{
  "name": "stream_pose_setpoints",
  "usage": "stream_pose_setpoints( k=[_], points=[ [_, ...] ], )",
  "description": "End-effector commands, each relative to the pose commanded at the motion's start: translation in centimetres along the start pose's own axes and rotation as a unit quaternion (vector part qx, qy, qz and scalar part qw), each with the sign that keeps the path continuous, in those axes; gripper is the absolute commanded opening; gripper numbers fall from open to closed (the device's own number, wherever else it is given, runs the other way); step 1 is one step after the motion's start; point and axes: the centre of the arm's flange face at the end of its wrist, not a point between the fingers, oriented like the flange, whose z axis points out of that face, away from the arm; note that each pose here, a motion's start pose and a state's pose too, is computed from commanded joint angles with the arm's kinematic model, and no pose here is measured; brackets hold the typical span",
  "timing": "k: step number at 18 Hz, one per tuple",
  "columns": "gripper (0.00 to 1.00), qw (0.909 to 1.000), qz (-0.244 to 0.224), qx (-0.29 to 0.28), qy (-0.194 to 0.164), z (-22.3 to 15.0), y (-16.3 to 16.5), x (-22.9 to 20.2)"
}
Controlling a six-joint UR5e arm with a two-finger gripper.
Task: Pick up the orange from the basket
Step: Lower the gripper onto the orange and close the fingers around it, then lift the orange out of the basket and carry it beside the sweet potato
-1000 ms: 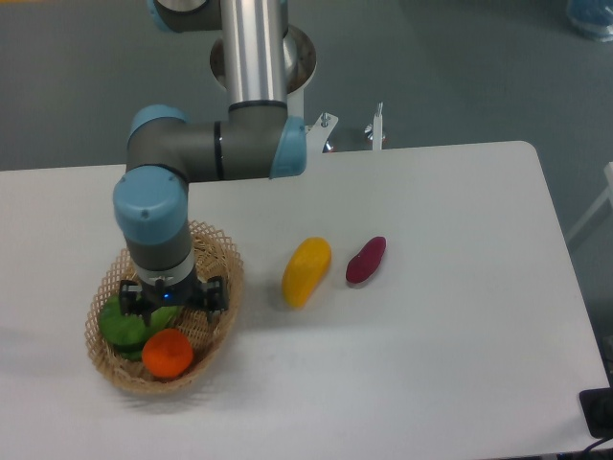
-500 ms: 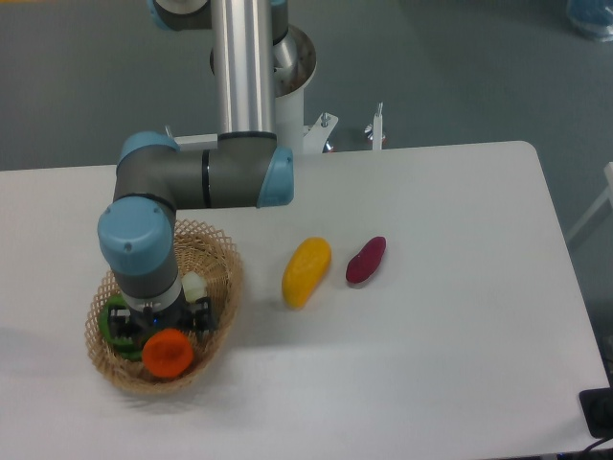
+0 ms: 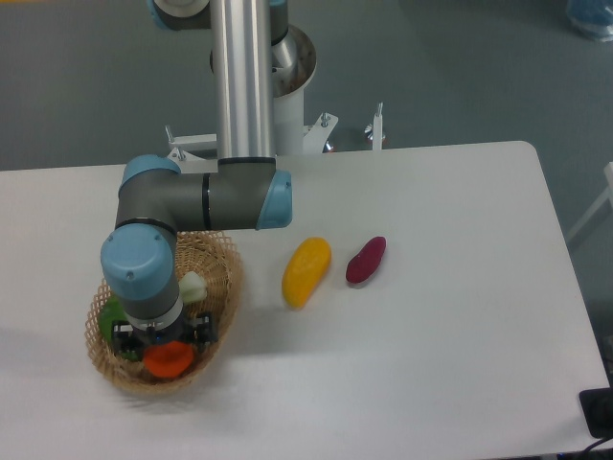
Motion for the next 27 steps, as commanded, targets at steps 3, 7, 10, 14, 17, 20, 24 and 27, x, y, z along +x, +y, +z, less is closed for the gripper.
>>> stream_pose_setpoints(
  k=[3,7,10,14,17,20,24,27],
  points=[
    [1.0,1.0,-0.001,-0.001,0.001,0.1,0.0,0.0],
    [0.82,1.0,-0.001,0.001,0.001,0.0,0.0,0.2],
    [0.65,1.0,-0.001,0.004,0.002,-0.4,-0.2,0.3],
    [0.63,0.9997,-0.001,0.023,0.009,-2.5,-1.0,0.4],
    [0.64,0.9989,-0.004,0.046,0.011,-5.6,-1.2,-0.7],
    [0.64,0.9979,-0.017,0.062,0.006,-7.7,-1.5,-3.0],
    [0.64,0.9958,-0.036,0.084,-0.001,-10.6,-2.0,-7.9],
    [0.64,0.9953,-0.046,0.085,-0.009,-11.0,-2.4,-14.0]
  ],
)
